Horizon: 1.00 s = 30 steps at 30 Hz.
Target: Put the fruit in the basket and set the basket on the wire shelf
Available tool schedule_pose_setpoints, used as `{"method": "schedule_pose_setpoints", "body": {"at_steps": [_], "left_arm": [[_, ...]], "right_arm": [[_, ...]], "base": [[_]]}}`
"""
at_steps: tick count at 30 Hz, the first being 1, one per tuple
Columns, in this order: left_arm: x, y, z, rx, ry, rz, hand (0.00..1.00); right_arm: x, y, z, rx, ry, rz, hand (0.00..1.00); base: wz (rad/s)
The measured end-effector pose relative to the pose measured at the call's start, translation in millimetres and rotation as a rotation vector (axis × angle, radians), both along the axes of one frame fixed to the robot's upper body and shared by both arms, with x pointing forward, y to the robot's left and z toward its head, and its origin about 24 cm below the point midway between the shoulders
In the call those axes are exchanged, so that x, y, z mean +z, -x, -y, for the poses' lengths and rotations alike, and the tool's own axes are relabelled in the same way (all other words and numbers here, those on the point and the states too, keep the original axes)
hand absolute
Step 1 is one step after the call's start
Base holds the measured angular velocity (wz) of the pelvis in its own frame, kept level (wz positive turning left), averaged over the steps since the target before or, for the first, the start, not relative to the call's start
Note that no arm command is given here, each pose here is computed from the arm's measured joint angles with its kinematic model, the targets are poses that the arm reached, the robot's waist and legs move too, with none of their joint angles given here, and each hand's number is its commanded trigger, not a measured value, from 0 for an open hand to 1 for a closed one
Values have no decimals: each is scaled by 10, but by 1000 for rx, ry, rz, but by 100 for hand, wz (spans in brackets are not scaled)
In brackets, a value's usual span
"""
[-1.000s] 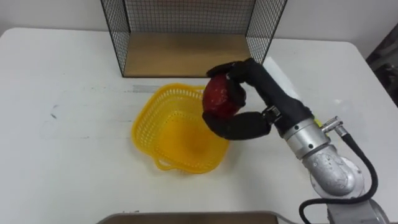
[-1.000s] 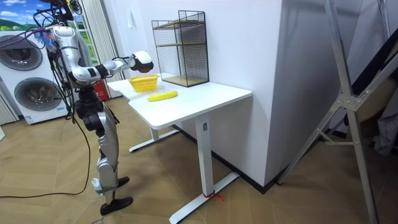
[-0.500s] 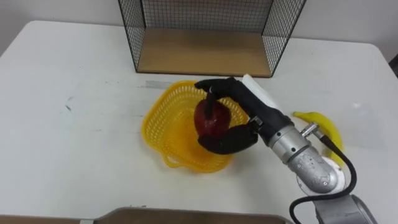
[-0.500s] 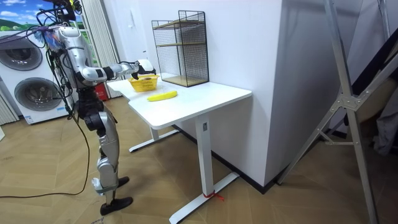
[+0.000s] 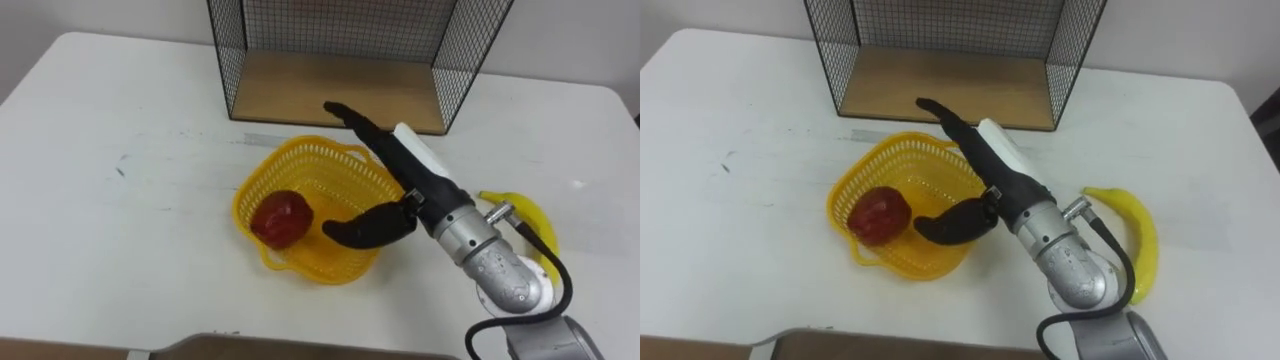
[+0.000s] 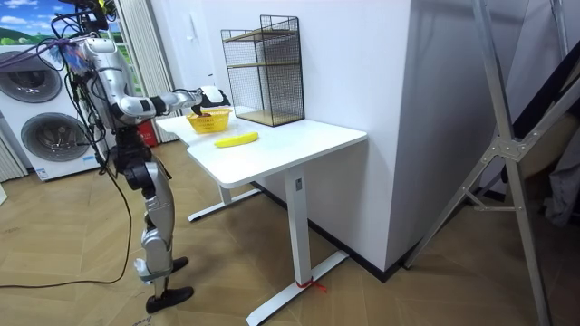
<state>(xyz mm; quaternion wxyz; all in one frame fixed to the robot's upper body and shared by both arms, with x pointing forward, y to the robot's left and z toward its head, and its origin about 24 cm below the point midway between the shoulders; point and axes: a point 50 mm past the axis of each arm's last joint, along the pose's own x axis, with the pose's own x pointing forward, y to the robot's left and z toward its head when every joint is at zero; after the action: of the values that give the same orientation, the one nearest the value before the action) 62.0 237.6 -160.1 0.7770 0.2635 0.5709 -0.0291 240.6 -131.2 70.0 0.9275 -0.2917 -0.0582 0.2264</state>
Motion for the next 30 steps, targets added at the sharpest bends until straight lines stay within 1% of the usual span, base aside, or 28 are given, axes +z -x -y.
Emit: {"method": "schedule_pose_setpoints", "body": {"at_steps": [4,11,15,20,22,25,30], "left_arm": [[-2,12,-3,-1,-2,-4,0],[-6,78,-18,11,-8,-18,0],[-20,173,-10,21,-17,-35,0],[-39,235,14,33,-22,-50,0],[-48,273,9,43,-22,-65,0],[-56,380,-15,67,-28,-95,0],[-56,452,-22,56,-38,-113,0]], "right_arm": [[-79,3,3,-11,-14,-37,0],[-77,3,13,-15,-32,-42,0],[-38,-19,75,-52,-53,-24,0],[140,-66,298,-201,-158,74,0],[195,-73,378,-250,-176,118,0],[269,-72,489,-322,-194,177,0],[262,-27,669,-450,-181,217,0]], "base": [[-2],[0],[0],[0],[-2],[-7],[-8]]}}
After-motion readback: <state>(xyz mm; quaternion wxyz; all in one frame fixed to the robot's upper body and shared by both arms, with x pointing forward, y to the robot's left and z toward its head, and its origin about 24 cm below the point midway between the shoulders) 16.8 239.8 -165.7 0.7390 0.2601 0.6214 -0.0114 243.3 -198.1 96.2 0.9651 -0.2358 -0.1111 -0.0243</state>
